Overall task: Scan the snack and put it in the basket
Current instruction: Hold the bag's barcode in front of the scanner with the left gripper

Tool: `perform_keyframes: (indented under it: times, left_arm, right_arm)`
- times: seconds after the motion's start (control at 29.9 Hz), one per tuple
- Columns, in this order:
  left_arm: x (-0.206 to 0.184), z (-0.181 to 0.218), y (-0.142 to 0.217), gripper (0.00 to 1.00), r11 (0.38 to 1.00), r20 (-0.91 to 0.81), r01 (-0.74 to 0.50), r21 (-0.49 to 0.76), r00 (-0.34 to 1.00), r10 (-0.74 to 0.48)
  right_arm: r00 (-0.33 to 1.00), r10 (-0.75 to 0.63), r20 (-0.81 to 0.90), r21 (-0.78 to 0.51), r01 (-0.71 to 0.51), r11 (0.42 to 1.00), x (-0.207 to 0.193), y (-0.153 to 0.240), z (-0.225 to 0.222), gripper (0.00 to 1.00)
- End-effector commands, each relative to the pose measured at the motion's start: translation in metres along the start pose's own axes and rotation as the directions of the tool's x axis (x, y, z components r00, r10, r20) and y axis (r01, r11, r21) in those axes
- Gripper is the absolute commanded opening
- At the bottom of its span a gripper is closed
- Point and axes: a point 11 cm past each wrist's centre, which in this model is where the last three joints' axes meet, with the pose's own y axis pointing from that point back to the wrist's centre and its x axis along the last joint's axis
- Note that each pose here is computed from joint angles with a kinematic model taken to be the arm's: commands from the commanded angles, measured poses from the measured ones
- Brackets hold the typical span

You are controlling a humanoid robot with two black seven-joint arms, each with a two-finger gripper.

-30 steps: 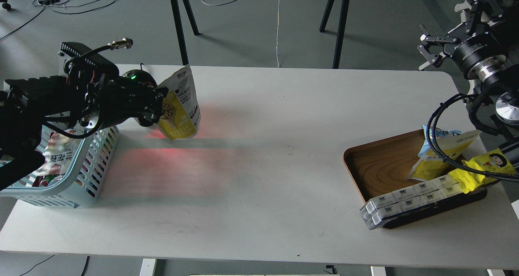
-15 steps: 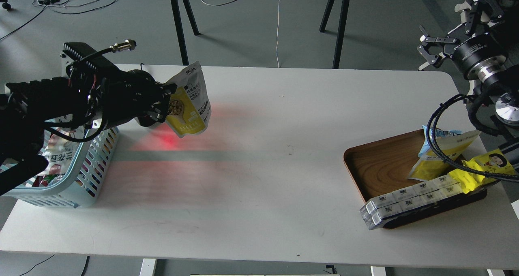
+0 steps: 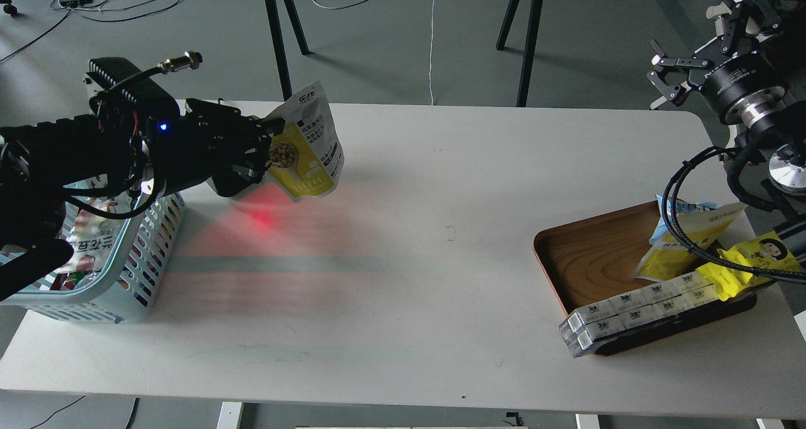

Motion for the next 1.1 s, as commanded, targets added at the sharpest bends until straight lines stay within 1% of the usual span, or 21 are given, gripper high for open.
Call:
perform_keyframes:
  times: [0.0,0.37,0.47,0.57,0.74,0.97,1.07]
  left_arm:
    - [-0.002,-0.002,0.001,0.00,1.000,0.008,0.004,0.012,1.000,-0.004]
    - [-0.003,-0.014,0.011,0.00,0.999,0.053,0.021,0.048,0.998,-0.024]
    - [-0.006,-0.021,0.017,0.00,0.996,0.062,0.050,0.071,0.997,-0.054]
    - [-0.008,-0.017,0.020,0.00,0.995,0.069,0.081,0.053,0.994,-0.084]
    - [-0.013,-0.021,0.025,0.00,0.991,0.072,0.124,0.057,0.989,-0.128]
    - [-0.013,-0.022,0.026,0.00,0.988,0.075,0.140,0.060,0.987,-0.144]
    - [-0.006,-0.022,0.026,0.00,0.990,0.086,0.127,0.062,0.987,-0.133]
  right_arm:
    - [1.000,-0.001,0.000,0.000,0.001,1.000,0.000,0.000,0.000,0.99]
    - [1.000,-0.002,0.001,-0.001,0.002,1.000,-0.001,0.000,0.000,0.99]
    - [1.000,-0.003,0.001,-0.004,0.003,1.000,-0.001,-0.001,0.001,0.99]
    - [1.000,-0.003,-0.001,-0.005,0.003,1.000,-0.001,0.000,0.002,0.99]
    - [1.000,0.000,-0.001,-0.007,0.000,1.000,0.000,0.000,0.002,0.99]
    - [1.000,0.000,-0.002,-0.006,0.000,1.000,0.000,0.000,0.002,0.99]
    - [1.000,0.001,-0.001,-0.008,-0.001,1.000,0.001,0.001,0.003,0.99]
